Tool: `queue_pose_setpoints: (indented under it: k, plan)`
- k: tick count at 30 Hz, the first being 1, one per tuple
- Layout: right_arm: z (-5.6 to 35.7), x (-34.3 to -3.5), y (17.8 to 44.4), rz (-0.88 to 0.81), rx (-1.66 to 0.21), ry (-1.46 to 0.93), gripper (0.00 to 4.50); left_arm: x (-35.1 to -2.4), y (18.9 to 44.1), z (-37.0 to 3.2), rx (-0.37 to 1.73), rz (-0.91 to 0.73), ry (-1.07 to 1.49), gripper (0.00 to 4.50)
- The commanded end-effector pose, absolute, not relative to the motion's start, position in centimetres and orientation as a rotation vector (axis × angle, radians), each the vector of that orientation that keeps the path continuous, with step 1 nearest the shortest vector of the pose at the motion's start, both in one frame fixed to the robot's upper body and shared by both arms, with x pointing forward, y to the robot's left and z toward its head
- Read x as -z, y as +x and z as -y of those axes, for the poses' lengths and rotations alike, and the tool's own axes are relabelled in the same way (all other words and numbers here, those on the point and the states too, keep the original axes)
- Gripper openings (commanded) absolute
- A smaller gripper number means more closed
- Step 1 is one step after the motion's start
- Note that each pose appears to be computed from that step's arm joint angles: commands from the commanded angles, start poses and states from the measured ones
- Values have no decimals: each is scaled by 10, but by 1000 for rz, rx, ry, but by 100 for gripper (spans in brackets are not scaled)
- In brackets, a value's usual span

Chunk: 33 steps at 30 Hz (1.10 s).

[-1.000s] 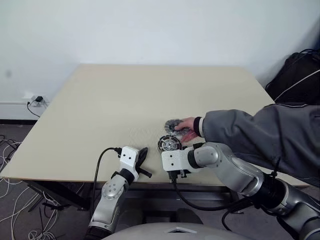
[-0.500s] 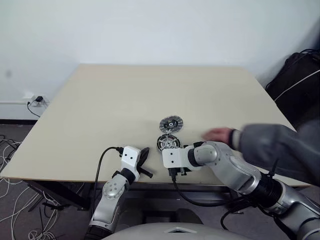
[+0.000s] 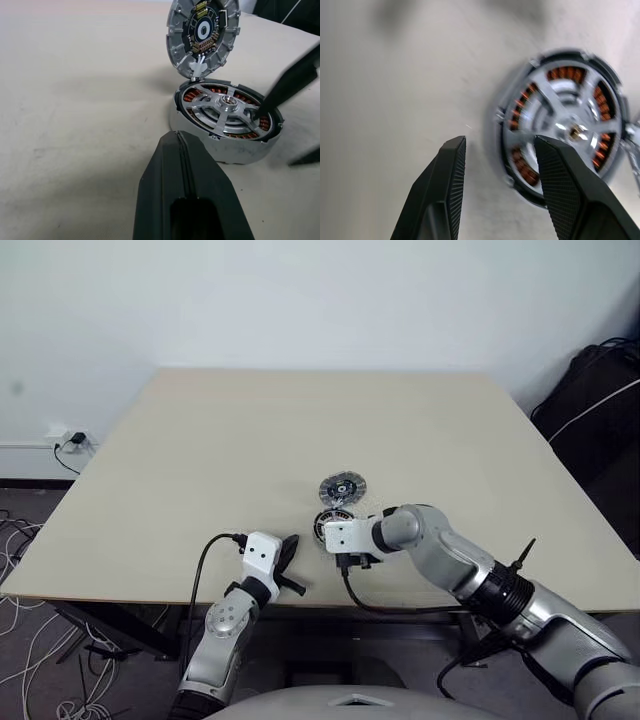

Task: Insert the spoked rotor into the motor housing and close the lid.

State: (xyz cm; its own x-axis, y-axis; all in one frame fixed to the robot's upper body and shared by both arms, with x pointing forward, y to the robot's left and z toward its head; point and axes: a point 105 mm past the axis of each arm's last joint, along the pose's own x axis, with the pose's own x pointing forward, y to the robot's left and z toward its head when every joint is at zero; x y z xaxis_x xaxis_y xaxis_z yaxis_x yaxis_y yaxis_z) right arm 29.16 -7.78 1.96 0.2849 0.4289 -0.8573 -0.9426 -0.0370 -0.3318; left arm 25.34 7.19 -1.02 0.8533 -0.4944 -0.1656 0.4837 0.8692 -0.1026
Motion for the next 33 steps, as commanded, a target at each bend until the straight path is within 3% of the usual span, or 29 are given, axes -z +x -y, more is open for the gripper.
queue_pose_setpoints:
  k: [1,11,14,18,20,33]
  plan:
    - [80,-29,304,-584,-1199,-1127,231,1,256,-71,515,-151,-60,0]
    - [96,-17,298,-660,-1236,-1172,231,1,256,-72,502,-148,-66,0]
    - [100,-10,292,-690,-1253,-1181,171,1,257,-71,502,-146,-67,0]
    - [99,-7,289,-695,-1258,-1172,43,0,257,-71,504,-145,-70,0]
    - [98,-6,288,-697,-1257,-1166,11,0,257,-70,505,-145,-71,0]
    - [96,-12,289,-699,-1190,-1005,10,1,256,-69,504,-149,-79,0]
